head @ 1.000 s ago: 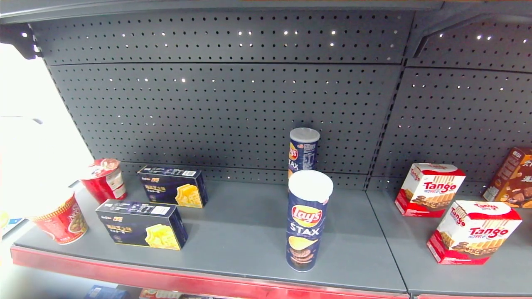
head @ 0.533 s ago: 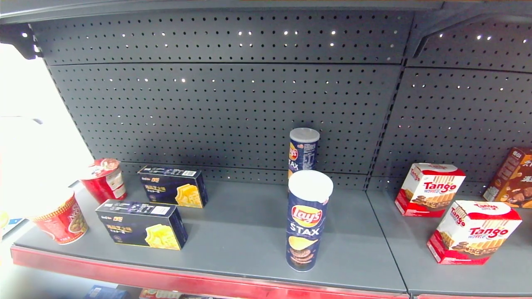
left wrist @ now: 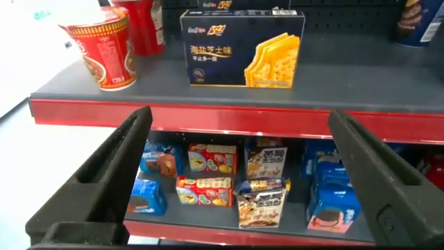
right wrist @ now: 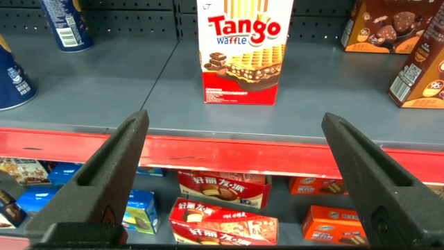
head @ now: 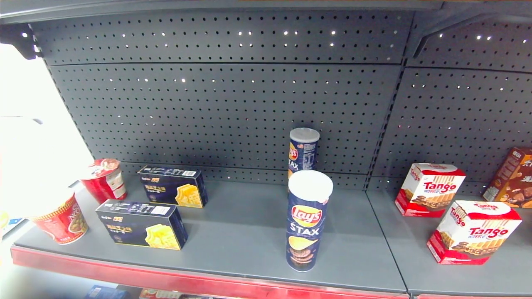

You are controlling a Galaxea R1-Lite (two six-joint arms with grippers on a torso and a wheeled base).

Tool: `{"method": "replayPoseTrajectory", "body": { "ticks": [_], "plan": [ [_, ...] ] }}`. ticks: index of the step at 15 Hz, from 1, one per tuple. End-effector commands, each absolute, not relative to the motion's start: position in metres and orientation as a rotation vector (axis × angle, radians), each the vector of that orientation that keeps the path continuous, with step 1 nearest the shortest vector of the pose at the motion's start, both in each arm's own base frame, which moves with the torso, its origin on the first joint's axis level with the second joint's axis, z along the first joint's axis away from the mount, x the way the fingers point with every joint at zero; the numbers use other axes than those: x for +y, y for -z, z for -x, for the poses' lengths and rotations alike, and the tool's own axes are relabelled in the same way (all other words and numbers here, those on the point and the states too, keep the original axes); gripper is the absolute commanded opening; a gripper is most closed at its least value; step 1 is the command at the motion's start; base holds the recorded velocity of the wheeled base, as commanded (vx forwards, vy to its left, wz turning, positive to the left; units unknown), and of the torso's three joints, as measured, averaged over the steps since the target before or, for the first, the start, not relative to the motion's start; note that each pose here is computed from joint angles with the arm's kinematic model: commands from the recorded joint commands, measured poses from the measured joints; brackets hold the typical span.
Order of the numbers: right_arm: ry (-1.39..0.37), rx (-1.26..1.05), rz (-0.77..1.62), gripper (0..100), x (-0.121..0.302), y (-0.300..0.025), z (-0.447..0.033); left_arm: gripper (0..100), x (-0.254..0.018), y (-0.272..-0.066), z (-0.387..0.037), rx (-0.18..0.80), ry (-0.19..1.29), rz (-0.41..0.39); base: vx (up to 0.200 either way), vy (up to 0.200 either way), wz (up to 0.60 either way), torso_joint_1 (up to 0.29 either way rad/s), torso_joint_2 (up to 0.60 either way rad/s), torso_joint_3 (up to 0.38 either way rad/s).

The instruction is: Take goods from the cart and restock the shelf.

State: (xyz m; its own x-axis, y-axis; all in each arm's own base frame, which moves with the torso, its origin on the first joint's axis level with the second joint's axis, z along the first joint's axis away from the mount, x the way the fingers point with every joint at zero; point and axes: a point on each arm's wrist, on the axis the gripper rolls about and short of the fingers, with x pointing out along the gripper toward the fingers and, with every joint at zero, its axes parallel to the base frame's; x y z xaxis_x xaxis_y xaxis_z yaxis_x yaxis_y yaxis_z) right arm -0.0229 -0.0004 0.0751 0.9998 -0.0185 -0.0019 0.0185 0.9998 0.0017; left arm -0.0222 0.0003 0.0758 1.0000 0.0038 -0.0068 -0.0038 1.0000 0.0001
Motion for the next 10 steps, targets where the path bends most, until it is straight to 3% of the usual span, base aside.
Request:
{"method": "replayPoseTrajectory", "body": {
  "ticks": [1,6,9,10],
  "plan": [
    [0.018,0.003,-0.002,100,-0.0004,-0.0752,0.0228,100,0.0003,-0.0756,0.0228,-0.002,-0.005,0.0,0.0,0.0,0.0,0.0,0.0,0.0],
    [0.018,0.003,-0.003,100,-0.0004,-0.0752,0.0228,100,0.0003,-0.0756,0.0228,-0.002,-0.003,0.0,0.0,0.0,0.0,0.0,0.0,0.0],
    [0.015,0.003,0.0,100,-0.0003,-0.0752,0.0228,100,0.0002,-0.0756,0.0228,-0.002,0.0,-0.003,0.0,0.2,0.0,0.002,0.0,0.004],
    [0.015,0.003,0.0,100,-0.0003,-0.0752,0.0228,100,0.0002,-0.0756,0.0228,-0.002,-0.002,-0.002,0.0,0.0,0.0,0.0,0.0,0.0]
  ]
}}
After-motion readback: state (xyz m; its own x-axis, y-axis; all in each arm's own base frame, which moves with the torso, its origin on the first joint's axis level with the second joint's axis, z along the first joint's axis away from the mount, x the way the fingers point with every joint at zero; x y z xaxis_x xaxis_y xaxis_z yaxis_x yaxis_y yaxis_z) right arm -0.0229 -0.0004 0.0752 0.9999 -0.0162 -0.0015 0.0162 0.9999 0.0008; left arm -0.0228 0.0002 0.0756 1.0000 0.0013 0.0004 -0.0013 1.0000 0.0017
